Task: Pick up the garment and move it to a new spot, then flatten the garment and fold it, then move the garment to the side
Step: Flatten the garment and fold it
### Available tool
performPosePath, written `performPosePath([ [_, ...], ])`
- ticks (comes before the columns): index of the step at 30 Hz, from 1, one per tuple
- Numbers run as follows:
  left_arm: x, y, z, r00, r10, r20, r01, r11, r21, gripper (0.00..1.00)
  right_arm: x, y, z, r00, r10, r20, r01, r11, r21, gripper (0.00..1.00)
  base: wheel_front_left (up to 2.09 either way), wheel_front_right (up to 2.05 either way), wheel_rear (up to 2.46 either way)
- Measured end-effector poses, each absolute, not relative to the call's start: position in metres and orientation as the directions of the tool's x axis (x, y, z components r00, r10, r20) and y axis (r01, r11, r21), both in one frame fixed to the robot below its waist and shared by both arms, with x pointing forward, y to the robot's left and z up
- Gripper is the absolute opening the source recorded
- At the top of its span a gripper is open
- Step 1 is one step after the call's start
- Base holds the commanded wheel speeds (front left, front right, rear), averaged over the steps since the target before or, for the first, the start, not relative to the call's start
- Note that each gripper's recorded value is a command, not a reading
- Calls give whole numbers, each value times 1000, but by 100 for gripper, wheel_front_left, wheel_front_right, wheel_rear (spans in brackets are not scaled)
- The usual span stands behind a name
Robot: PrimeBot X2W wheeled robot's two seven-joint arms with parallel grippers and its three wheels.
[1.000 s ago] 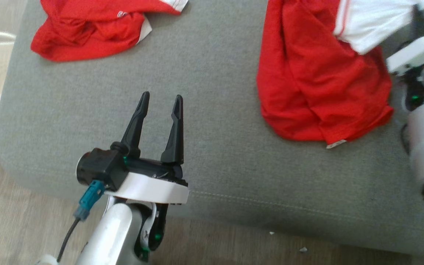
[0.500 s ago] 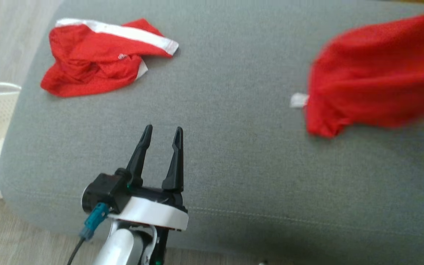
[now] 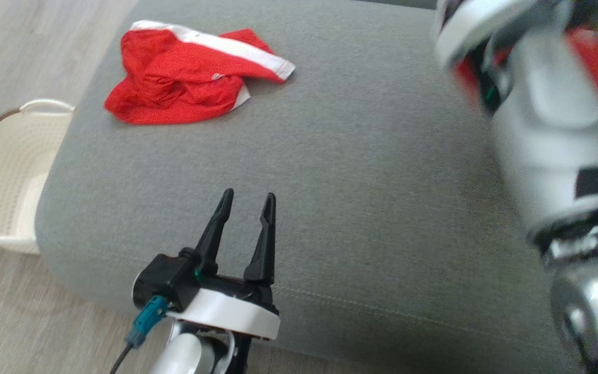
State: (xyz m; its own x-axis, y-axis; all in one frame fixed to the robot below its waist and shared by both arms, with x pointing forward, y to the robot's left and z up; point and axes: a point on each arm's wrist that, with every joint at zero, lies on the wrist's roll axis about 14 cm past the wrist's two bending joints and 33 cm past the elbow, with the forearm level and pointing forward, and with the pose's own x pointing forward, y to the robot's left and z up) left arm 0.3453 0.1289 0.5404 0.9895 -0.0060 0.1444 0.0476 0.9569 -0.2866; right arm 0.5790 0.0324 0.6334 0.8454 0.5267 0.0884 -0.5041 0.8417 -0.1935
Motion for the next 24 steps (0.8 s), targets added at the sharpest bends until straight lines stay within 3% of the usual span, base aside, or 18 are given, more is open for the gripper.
performPosePath([
  [2, 345, 130, 539, 990, -1, 138, 41, 956, -290, 100, 568, 46, 580, 826, 562, -52, -562, 810, -167, 0, 0, 0, 0],
  [4, 346, 132, 540, 990, 6, 138, 35, 956, -292, 100, 548, 63, 529, 774, 602, -195, -629, 767, -125, 100, 0, 0, 0],
  [8, 350, 139, 537, 991, 33, 126, 4, 958, -285, 100, 492, 110, 469, 598, 711, -370, -779, 625, -58, 100, 0, 0, 0],
  [11, 352, 139, 536, 992, 34, 119, 2, 956, -293, 100, 479, 121, 467, 552, 738, -389, -810, 585, -38, 100, 0, 0, 0],
  [17, 357, 127, 541, 990, -2, 138, 43, 953, -299, 100, 488, 93, 478, 591, 706, -391, -782, 620, -61, 100, 0, 0, 0],
  [24, 364, 107, 552, 981, -68, 180, 120, 948, -296, 100, 515, 23, 521, 760, 618, -202, -634, 774, -15, 100, 0, 0, 0],
])
